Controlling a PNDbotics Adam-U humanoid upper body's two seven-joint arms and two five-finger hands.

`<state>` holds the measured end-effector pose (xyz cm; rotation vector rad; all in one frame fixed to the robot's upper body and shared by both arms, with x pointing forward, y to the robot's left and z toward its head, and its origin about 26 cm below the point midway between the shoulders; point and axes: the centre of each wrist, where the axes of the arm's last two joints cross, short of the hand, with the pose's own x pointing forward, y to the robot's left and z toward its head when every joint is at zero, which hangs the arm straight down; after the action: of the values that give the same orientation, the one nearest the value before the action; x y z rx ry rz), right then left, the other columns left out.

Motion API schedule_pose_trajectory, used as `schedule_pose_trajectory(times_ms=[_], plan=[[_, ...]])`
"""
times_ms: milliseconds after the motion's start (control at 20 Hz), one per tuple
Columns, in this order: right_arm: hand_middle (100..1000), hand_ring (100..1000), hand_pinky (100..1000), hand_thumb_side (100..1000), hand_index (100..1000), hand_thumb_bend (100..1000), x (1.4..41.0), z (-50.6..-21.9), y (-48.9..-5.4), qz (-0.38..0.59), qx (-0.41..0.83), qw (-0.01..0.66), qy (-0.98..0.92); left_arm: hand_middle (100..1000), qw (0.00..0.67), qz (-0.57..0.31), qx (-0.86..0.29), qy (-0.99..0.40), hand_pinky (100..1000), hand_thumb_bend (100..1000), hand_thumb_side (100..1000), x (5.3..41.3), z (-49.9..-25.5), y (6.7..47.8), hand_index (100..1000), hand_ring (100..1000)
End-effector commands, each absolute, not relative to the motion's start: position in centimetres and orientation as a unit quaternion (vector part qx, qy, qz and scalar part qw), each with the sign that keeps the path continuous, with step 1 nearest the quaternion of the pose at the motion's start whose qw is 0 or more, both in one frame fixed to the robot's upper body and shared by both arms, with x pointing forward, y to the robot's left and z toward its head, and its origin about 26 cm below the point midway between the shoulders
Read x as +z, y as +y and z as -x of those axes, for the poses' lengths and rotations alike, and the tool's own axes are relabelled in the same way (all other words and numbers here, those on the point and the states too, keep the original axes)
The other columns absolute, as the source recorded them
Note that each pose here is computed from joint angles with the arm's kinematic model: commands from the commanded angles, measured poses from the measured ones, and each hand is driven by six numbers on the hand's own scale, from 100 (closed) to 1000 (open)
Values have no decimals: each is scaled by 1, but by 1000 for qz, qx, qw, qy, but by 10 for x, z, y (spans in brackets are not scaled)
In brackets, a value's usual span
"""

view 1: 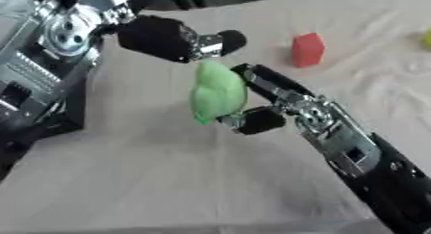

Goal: Pick up the objects with one hand, pass them to the other hand, and then place them into the box on the other side of the table.

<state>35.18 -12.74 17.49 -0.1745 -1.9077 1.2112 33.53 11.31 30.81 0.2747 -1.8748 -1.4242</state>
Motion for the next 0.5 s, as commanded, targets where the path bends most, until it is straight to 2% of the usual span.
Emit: schedule_pose_trajectory(times_ms=[50,200,500], plan=[[603,761,755,161,685,100,180,-353,-119,77,478,411,-773,716,371,-114,-561,-731,767,505,507,315,-335,108,819,735],[604,761,756,158,686,100,177,-355,-112,76,482,410,-771,723,373,-108,-579,-717,770,507,523,312,-336,99,823,742],[604,760,756,147,684,100,174,-358,-104,82,489,397,-772,736,411,-131,-604,-670,779,503,523,300,-355,92,827,753]])
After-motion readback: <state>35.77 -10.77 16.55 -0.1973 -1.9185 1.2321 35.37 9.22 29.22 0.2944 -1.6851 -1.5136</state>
